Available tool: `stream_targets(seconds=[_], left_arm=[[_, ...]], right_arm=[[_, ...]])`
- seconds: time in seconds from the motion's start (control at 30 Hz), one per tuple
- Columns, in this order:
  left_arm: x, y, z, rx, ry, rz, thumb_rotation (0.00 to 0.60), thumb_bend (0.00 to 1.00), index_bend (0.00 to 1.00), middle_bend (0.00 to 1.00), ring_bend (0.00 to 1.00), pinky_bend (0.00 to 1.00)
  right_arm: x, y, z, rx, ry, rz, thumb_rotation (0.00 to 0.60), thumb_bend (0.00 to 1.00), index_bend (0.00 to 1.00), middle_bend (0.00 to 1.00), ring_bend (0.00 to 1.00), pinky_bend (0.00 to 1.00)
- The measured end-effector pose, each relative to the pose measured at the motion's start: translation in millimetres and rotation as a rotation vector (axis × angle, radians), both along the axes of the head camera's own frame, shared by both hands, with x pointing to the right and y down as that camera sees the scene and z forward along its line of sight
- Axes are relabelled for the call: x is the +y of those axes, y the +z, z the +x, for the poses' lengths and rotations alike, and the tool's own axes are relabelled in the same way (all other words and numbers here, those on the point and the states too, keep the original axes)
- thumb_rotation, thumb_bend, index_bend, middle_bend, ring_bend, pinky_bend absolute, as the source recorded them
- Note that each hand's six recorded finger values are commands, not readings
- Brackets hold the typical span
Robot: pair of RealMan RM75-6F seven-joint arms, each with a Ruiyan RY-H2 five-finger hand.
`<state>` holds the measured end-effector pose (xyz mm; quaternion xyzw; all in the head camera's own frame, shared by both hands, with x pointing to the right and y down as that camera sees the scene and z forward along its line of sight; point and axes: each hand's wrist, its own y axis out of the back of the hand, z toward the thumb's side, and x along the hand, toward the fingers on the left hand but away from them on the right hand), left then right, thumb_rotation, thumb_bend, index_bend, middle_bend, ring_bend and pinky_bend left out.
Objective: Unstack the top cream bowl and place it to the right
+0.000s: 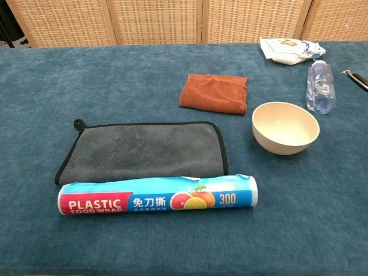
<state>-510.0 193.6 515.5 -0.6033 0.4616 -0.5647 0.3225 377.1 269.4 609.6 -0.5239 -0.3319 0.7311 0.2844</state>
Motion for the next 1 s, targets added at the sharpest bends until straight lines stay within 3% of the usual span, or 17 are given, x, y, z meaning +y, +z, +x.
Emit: stream_targets(seconds=[0.23, 0.43, 0.67, 1.0], left_arm=[[0.7, -0.3, 1.0, -0.008, 0.014, 0.005, 0.431, 0.00, 0.17, 0.00, 0.00, 0.00], [2.7, -0.7, 2.5, -0.021, 0.025, 0.009, 0.433, 0.00, 0.17, 0.00, 0.00, 0.00], [6.2, 2.2, 8.1, -0.035, 0.050, 0.003, 0.433, 0.00, 0.17, 0.00, 0.00, 0.00], [10.1, 6.8, 13.9, -0.031, 0.064, -0.006, 0.432, 0.00, 0.17, 0.00, 0.00, 0.00]], right_arm=[[-8.5, -13.0, -7.3, -0.005, -0.033, 0.033, 0.600, 0.36, 0.07, 0.00, 0.00, 0.13], [-18.5, -41.8, -15.4, 0.002, -0.081, 0.095, 0.600, 0.36, 0.07, 0.00, 0.00, 0.13], [-18.6, -59.5, -15.5, 0.022, -0.087, 0.096, 0.600, 0.36, 0.07, 0.00, 0.00, 0.13], [-16.5, -69.6, -18.0, -0.021, -0.110, 0.120, 0.600, 0.36, 0.07, 0.00, 0.00, 0.13]])
